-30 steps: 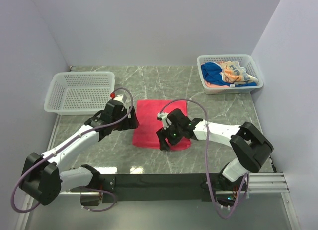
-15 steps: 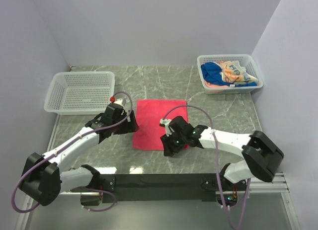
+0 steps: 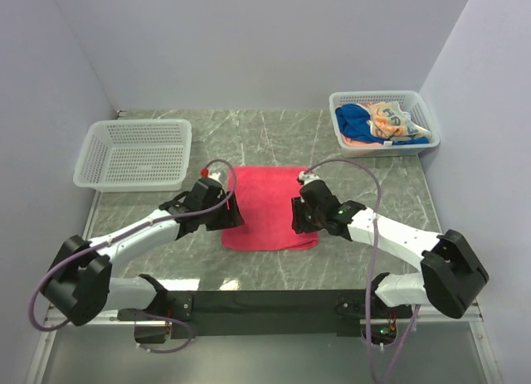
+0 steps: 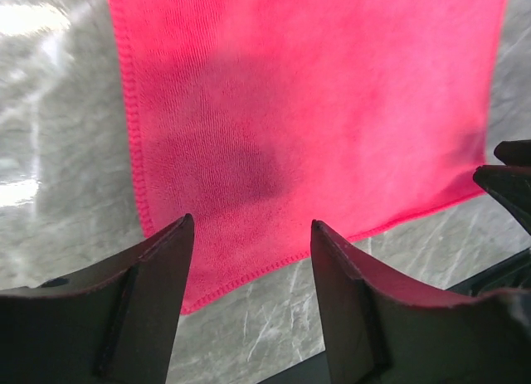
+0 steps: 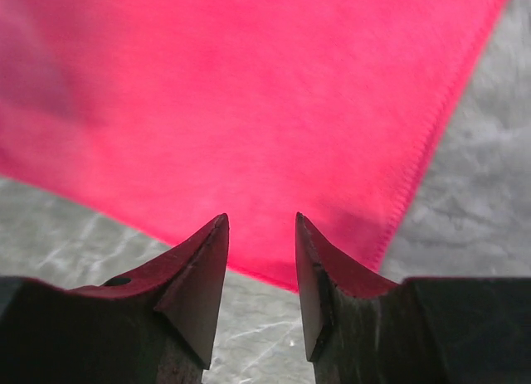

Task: Fold and stack the towels
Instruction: Fold the towel

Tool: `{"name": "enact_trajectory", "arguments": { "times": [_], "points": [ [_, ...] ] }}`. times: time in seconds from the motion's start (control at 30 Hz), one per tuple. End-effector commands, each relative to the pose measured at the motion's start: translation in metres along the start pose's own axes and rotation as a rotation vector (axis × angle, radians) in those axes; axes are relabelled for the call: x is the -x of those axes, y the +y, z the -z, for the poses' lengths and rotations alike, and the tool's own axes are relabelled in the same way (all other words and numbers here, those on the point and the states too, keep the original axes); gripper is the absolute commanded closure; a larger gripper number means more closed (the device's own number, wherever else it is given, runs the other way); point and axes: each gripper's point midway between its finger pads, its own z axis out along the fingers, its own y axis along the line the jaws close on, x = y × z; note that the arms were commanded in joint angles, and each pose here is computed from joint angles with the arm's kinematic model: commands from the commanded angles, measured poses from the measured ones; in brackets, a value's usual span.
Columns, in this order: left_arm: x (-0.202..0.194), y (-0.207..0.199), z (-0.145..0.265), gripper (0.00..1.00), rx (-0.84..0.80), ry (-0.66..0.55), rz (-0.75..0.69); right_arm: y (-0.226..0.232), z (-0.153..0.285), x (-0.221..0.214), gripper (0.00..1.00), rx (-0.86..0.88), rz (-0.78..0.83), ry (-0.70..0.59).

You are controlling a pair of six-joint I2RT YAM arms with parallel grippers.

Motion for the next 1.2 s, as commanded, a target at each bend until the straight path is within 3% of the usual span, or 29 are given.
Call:
{"name": "enact_trajectory", "arguments": {
  "times": [0.0, 0.2, 0.5, 0.9, 1.17],
  "points": [
    [-0.005, -0.008, -0.011, 0.37, -0.024, 0.011, 0.011, -0.013, -0.007, -0.016, 0.56, -0.063, -0.071, 0.041],
    [-0.026, 0.001, -0.025, 0.40, 0.004, 0.071, 0.022, -0.026, -0.003, -0.061, 0.58, -0.082, -0.153, 0.124],
    [-0.045, 0.021, -0.031, 0.43, 0.066, 0.115, 0.041, -0.041, -0.001, -0.095, 0.59, -0.118, -0.285, 0.153],
    [-0.057, 0.029, -0.006, 0.39, 0.069, 0.101, 0.120, -0.043, 0.014, -0.078, 0.58, -0.099, -0.320, 0.044],
    [-0.027, -0.004, 0.026, 0.36, -0.026, 0.022, 0.096, -0.023, 0.028, -0.033, 0.58, -0.022, -0.296, -0.063]
  ]
}}
